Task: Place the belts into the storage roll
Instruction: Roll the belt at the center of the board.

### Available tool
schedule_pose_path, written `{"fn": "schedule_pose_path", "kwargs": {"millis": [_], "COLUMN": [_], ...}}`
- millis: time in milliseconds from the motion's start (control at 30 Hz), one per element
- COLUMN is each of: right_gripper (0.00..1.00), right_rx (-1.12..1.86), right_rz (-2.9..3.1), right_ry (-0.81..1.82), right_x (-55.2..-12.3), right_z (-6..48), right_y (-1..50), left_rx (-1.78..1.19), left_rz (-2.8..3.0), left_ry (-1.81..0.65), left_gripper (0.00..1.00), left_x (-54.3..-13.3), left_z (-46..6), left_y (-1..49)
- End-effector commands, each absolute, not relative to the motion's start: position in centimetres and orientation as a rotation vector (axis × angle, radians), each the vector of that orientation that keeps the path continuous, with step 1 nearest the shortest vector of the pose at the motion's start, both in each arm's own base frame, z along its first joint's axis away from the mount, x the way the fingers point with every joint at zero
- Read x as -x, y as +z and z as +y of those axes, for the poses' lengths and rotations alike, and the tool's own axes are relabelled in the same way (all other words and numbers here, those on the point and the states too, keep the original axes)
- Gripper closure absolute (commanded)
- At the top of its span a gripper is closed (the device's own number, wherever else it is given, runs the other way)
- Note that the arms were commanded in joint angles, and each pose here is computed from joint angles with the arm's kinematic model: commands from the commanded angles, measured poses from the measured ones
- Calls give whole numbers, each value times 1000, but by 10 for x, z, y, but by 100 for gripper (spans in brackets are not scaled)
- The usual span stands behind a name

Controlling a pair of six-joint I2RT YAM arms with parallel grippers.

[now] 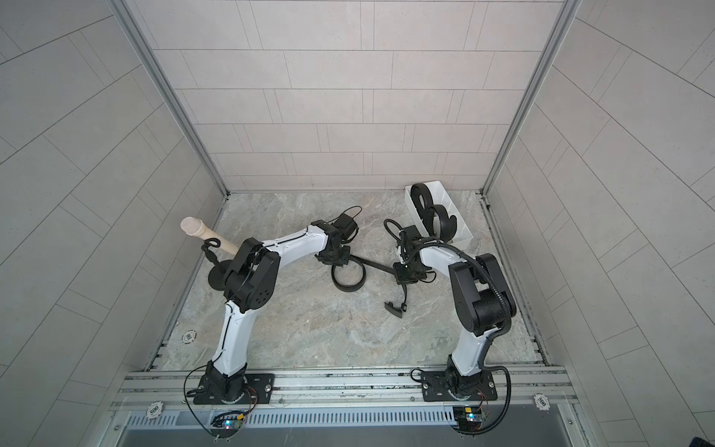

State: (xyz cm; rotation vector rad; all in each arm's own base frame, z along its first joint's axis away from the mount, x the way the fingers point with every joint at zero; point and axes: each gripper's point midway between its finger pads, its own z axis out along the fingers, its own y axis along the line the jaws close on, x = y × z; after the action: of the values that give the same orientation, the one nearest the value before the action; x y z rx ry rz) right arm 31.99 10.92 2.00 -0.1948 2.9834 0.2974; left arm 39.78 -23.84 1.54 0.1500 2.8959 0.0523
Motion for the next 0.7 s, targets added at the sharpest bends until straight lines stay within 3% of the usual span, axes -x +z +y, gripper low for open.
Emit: {"fn": "schedule_pose_path", "kwargs": {"millis": [0,167,433,533,667], "right_gripper": [96,95,92,81,58], "right_rx": [70,82,209,279,333], "right_rz": [3243,3236,3097,3002,2899], "right_ry": [-45,157,467,617,773], "right_x": [-258,-248,-238,-251,-270], "right_z": [46,79,206,265,304], "right_y": [11,10,14,32,66], "left_rx": [24,50,99,97,76], "left_rz": [2932,2906,2869,2874,2880], "left_ry": [535,498,366,353,343], "left_gripper": [76,91,97,98,98], "left_x": [-390,-389,-393,-392,-391], "left_z": [-143,-162,-211,-213,-214], "left_y": [-6,-6,-6,-6,-7]}}
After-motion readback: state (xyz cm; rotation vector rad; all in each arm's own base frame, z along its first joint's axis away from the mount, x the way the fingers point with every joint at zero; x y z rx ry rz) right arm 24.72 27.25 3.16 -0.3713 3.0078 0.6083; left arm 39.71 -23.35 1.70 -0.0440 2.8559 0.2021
